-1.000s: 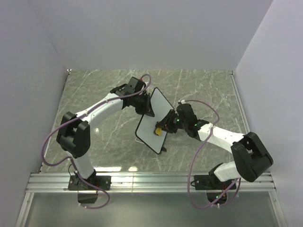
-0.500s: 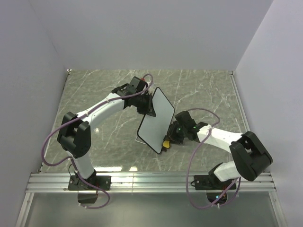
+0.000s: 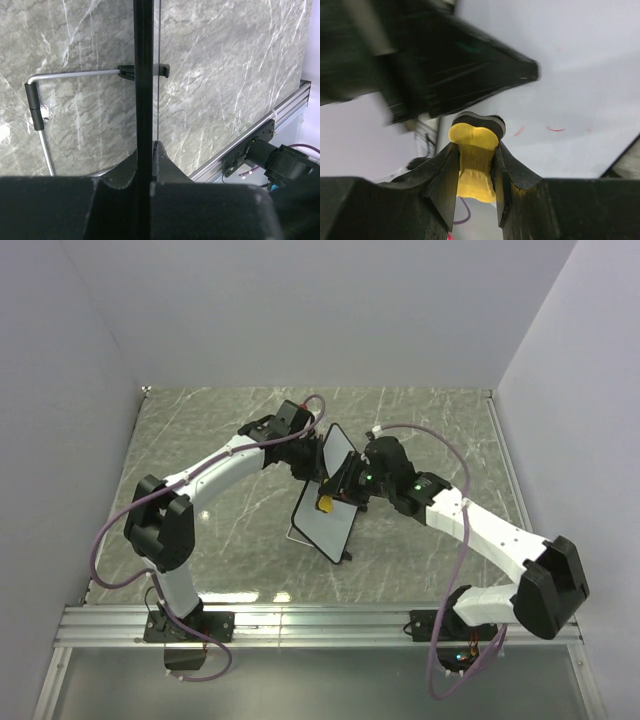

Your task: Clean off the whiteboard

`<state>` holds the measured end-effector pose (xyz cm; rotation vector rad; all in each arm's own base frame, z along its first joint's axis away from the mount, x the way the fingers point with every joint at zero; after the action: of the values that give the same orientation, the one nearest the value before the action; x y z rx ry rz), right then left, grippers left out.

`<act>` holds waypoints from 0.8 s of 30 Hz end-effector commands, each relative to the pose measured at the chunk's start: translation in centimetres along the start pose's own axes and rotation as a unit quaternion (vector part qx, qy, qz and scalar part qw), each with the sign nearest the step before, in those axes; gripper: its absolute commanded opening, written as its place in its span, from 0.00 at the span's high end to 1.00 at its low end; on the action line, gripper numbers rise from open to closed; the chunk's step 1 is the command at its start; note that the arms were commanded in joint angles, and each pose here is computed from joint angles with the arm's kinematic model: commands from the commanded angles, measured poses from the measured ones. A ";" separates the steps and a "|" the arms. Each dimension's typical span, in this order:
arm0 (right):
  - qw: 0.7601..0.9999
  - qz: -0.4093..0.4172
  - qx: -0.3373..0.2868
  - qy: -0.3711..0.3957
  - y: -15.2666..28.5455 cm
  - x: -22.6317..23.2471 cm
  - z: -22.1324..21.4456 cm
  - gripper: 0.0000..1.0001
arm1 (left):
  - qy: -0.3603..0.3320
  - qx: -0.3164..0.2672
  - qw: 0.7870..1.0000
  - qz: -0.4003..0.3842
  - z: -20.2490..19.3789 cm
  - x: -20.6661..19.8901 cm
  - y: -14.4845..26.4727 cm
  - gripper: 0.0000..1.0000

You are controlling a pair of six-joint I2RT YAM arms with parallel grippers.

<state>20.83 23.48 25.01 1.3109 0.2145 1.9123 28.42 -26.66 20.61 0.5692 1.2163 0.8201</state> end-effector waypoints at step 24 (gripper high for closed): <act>0.986 -0.076 0.134 -0.067 -4.8 -11.2 -8.2 1.00 | 0.007 0.119 0.971 0.207 -7.4 7.4 -5.9 1.00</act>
<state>19.10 22.59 15.69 1.5091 0.3591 1.8560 28.66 -26.35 20.30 0.5572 1.2300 0.8288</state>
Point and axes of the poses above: each gripper's point midway between its finger pads, its own y axis back along the fingers, its own x axis along the line the jaws close on, z = x × y, the point moved 9 cm from there along y, back along the fingers, and after that the axes turned 8 degrees about y, right-handed, at the moved point
